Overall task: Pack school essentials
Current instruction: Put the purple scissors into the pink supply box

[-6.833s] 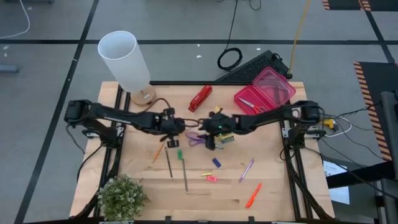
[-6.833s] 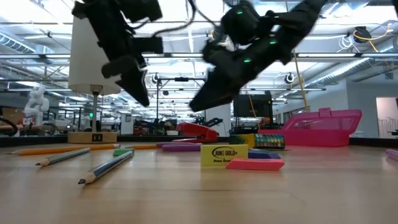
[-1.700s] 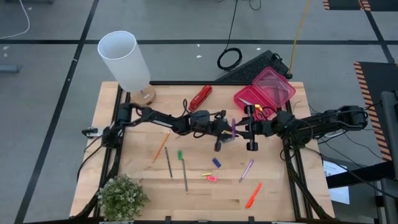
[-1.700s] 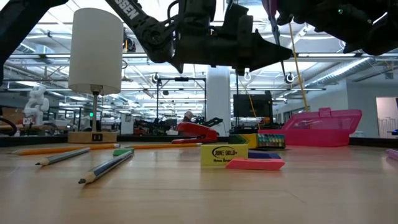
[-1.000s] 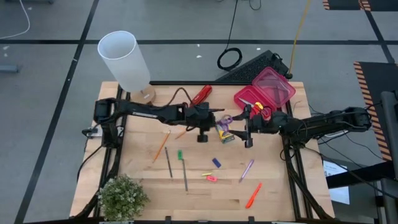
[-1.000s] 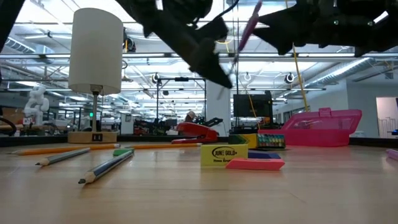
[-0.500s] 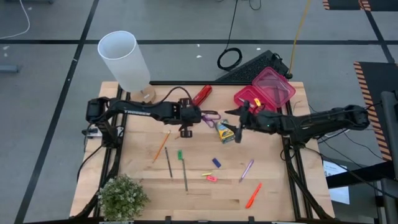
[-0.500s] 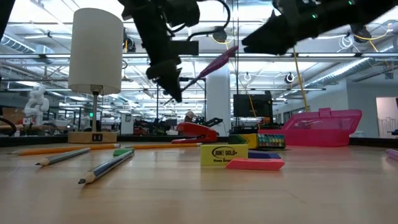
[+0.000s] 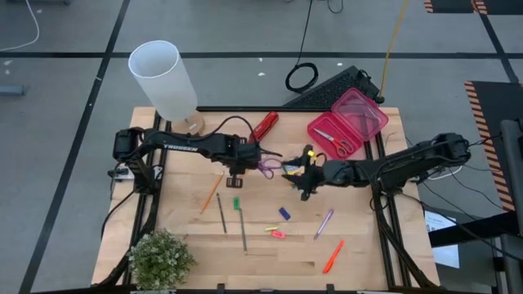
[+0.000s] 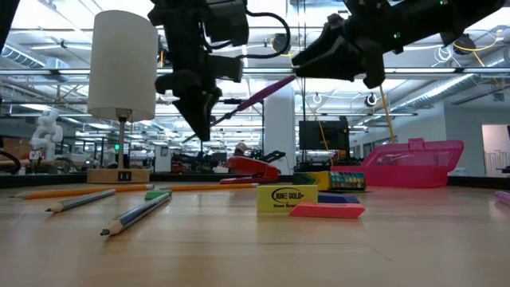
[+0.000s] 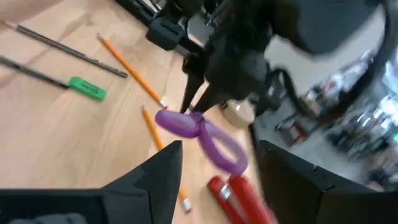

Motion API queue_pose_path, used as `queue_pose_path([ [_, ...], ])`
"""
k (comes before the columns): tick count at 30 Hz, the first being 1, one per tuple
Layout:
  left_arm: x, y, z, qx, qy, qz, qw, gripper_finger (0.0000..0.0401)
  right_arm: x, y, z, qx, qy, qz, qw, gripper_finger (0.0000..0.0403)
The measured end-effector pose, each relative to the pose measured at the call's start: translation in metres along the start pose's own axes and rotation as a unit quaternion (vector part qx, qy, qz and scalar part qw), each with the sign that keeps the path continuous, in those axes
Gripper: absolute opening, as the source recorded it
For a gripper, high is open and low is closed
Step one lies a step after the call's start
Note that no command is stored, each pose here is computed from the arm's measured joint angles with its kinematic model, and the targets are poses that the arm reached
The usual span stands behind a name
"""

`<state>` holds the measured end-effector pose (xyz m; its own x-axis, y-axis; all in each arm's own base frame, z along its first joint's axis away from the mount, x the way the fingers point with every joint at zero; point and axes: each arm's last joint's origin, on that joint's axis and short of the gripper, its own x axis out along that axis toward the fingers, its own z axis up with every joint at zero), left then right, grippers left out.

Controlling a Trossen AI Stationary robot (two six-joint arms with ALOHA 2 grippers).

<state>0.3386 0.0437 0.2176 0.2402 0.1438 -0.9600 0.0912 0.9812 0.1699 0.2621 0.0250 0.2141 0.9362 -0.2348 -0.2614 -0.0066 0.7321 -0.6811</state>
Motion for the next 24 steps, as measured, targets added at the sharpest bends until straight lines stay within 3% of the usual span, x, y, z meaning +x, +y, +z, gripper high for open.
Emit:
queue_pose_path([
  [9,-0.001,-0.006,-0.005,0.003,0.016,-0.072,0.997,0.0051,0.019,0.019,-0.004,-0.171,-0.007,0.001,0.985,0.0169],
  [24,-0.001,-0.007,-0.006,-0.003,0.015,-0.104,0.995,0.0051,0.031,0.027,-0.01,-0.274,0.001,-0.016,0.962,0.0072],
])
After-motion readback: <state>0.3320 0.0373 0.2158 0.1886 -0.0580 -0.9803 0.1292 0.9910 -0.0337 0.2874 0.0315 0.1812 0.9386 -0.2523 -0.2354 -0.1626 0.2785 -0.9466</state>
